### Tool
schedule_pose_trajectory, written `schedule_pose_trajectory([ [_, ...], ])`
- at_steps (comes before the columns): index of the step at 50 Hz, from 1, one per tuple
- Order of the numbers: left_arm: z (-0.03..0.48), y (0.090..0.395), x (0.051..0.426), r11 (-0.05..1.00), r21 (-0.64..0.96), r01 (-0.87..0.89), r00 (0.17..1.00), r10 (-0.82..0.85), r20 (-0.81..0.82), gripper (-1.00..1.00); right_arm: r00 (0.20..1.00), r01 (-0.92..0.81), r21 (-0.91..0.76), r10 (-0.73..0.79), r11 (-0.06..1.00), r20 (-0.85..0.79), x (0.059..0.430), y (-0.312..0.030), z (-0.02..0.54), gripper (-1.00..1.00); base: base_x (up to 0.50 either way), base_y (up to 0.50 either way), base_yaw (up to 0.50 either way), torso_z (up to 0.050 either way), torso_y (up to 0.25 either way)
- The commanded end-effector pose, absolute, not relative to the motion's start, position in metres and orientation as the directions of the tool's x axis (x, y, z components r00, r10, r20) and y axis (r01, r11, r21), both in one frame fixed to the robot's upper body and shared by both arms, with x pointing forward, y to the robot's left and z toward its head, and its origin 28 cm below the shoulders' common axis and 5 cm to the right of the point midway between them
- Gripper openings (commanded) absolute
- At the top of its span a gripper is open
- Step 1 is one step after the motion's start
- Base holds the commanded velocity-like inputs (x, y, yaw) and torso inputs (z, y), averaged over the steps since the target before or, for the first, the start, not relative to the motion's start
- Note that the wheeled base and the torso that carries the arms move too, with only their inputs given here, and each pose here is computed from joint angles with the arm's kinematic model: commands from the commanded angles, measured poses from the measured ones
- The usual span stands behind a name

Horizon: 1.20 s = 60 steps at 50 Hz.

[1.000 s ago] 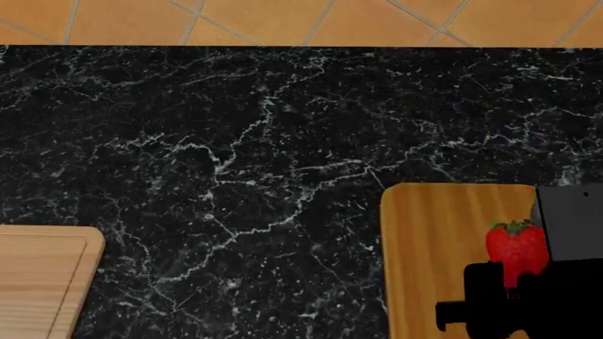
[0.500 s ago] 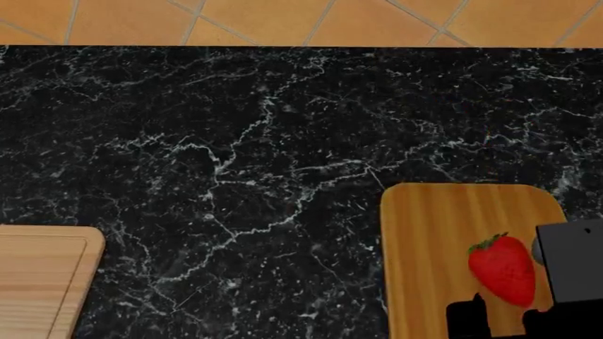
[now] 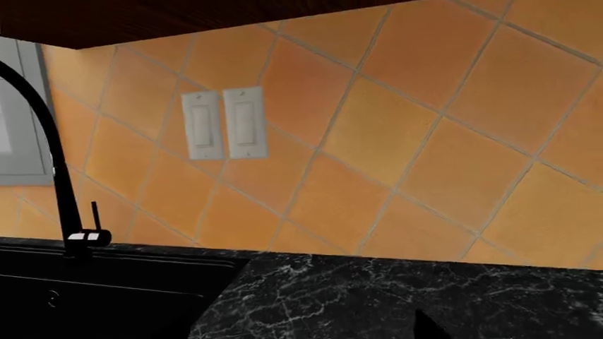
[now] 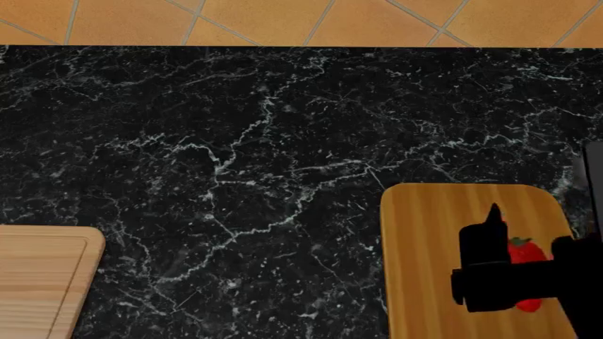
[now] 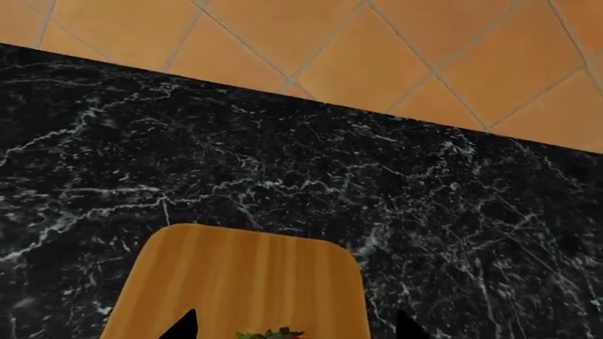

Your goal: Place the tangerine and the strawberry on separate cutting boards.

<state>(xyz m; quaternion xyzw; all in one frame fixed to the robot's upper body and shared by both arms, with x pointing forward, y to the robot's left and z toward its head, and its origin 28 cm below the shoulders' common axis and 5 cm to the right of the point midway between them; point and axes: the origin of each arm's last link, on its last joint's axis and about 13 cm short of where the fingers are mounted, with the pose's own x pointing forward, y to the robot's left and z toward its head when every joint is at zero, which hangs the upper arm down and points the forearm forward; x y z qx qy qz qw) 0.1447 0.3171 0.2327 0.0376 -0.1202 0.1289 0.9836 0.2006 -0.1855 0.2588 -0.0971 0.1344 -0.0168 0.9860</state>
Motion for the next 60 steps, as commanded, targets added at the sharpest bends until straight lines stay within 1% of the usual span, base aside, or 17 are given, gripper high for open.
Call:
schedule_pose_trajectory([
  [1,0.265,0.311,0.152,0.970,0.087,-0.227,0.945,0.198,0.259,1.00,0.998,0.005,-0.202,-0.018,0.979,-0.065,0.199,-0.178,0.300,1.00,0.00,0.00,0.00,0.000,0.000],
  [4,0.282,0.309,0.155,0.971,0.106,-0.215,0.942,0.178,0.286,1.00,1.000,0.010,-0.183,-0.013,0.983,-0.013,0.200,-0.176,0.313,1.00,0.00,0.00,0.00,0.000,0.000],
  [10,0.306,0.307,0.159,0.968,0.136,-0.213,0.933,0.160,0.322,1.00,0.999,0.022,-0.158,-0.017,0.987,0.037,0.199,-0.178,0.329,1.00,0.00,0.00,0.00,0.000,0.000],
  [19,0.332,0.304,0.160,0.968,0.145,-0.207,0.917,0.140,0.373,1.00,0.991,0.046,-0.156,-0.025,0.987,0.133,0.199,-0.179,0.359,1.00,0.00,0.00,0.00,0.000,0.000],
  [28,0.358,0.306,0.162,0.970,0.141,-0.197,0.901,0.123,0.416,1.00,0.984,0.057,-0.149,-0.030,0.987,0.178,0.206,-0.183,0.373,1.00,0.00,0.00,0.00,0.000,0.000],
  [32,0.359,0.308,0.160,0.972,0.132,-0.192,0.903,0.122,0.413,1.00,0.978,0.070,-0.152,-0.038,0.986,0.204,0.207,-0.188,0.384,1.00,0.00,0.00,0.00,0.000,0.000],
  [35,0.361,0.308,0.160,0.971,0.135,-0.195,0.902,0.124,0.414,1.00,0.974,0.078,-0.166,-0.039,0.983,0.222,0.198,-0.187,0.393,1.00,0.00,0.00,0.00,0.000,0.000],
  [42,0.360,0.305,0.159,0.971,0.151,-0.188,0.903,0.110,0.414,1.00,0.961,0.092,-0.154,-0.047,0.984,0.273,0.206,-0.194,0.405,1.00,0.00,0.00,0.00,0.000,0.000],
  [51,0.380,0.302,0.160,0.967,0.170,-0.187,0.890,0.094,0.445,1.00,0.945,0.089,-0.129,-0.042,0.988,0.326,0.207,-0.196,0.425,1.00,0.00,0.00,0.00,0.000,0.000],
  [60,0.398,0.299,0.163,0.968,0.183,-0.174,0.879,0.069,0.471,1.00,0.933,0.079,-0.133,-0.026,0.988,0.360,0.214,-0.195,0.433,1.00,0.00,0.00,0.00,0.000,0.000],
])
